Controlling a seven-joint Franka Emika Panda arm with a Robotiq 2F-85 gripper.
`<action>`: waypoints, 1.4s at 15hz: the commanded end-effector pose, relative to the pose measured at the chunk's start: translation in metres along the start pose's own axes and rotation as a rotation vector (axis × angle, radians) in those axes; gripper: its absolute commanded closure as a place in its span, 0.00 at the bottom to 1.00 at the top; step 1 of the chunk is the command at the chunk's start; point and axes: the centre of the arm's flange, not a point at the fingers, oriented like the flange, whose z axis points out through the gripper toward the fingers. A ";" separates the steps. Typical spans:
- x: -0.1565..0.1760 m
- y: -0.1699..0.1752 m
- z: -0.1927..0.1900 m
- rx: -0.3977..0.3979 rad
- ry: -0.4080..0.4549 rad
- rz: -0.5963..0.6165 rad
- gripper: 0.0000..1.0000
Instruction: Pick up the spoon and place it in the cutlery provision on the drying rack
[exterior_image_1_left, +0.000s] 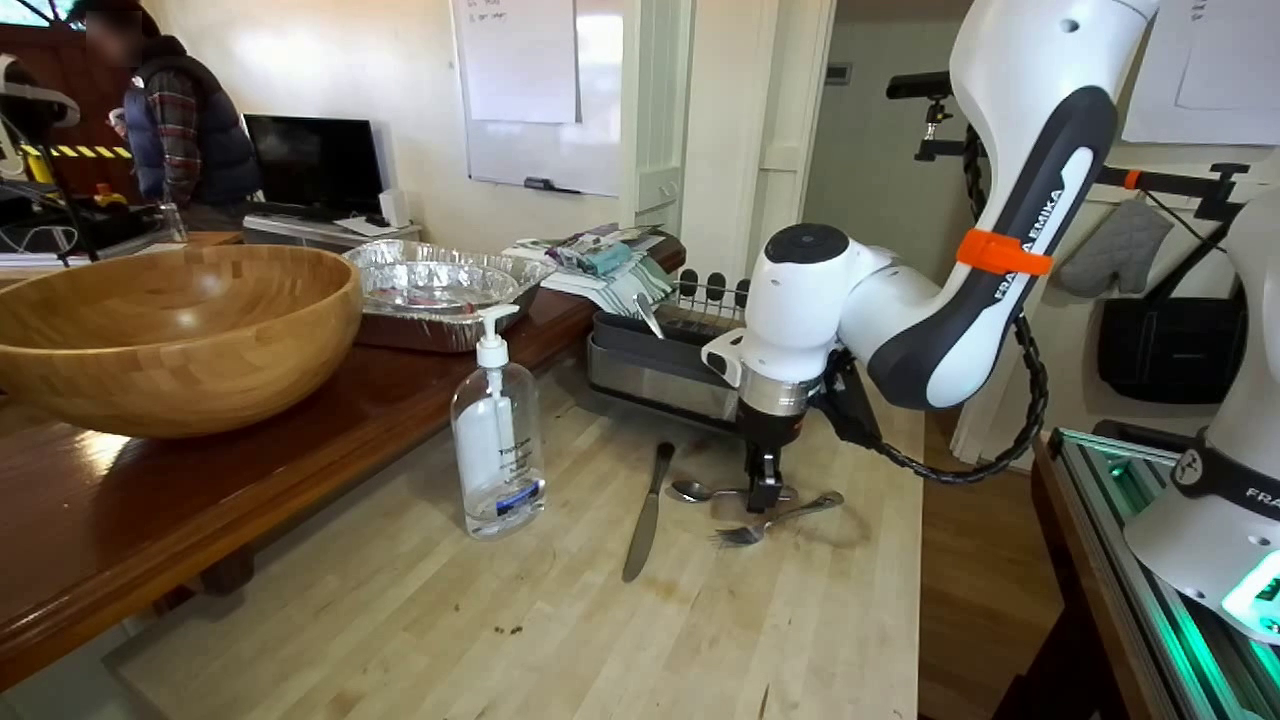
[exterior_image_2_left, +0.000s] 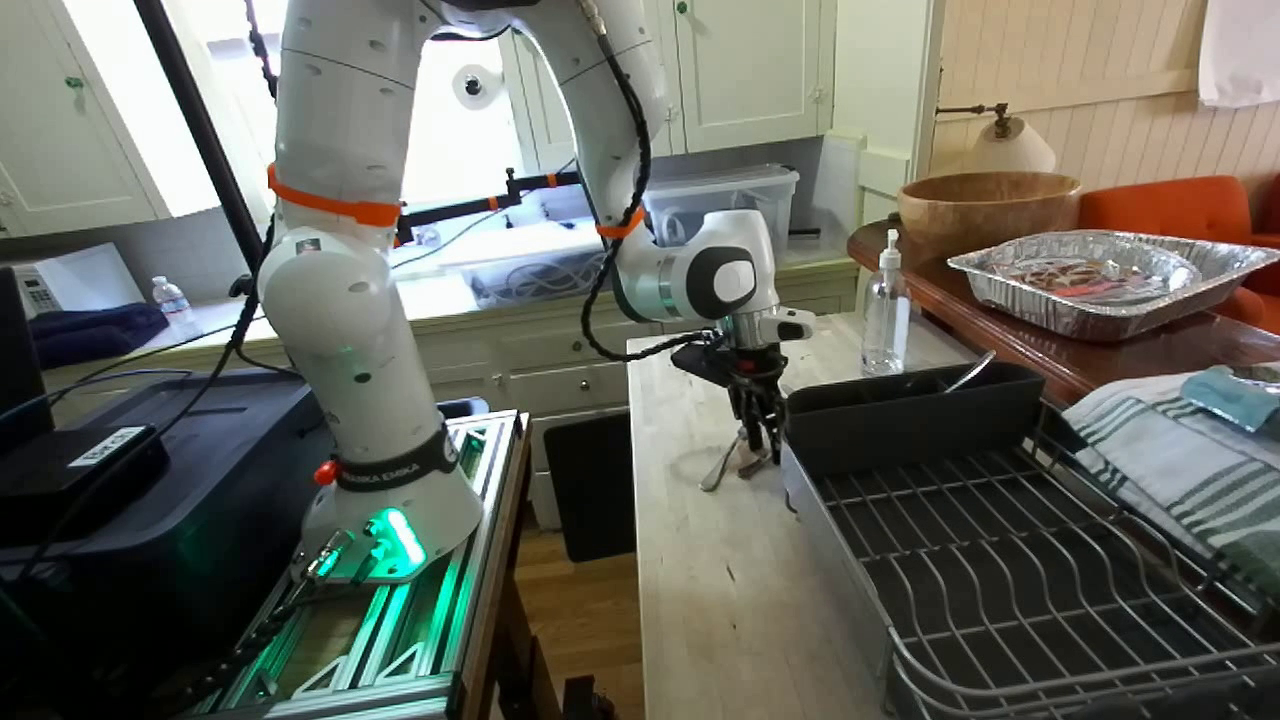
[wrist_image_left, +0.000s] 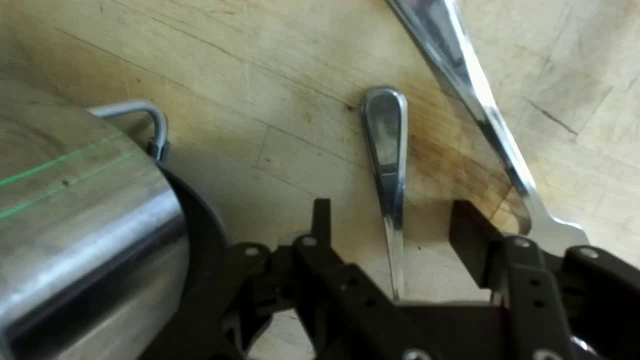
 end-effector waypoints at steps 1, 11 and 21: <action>0.001 -0.006 0.011 -0.006 0.009 -0.001 0.46; 0.006 -0.010 0.015 0.004 0.027 -0.007 1.00; 0.007 -0.017 -0.019 0.008 0.059 -0.042 0.96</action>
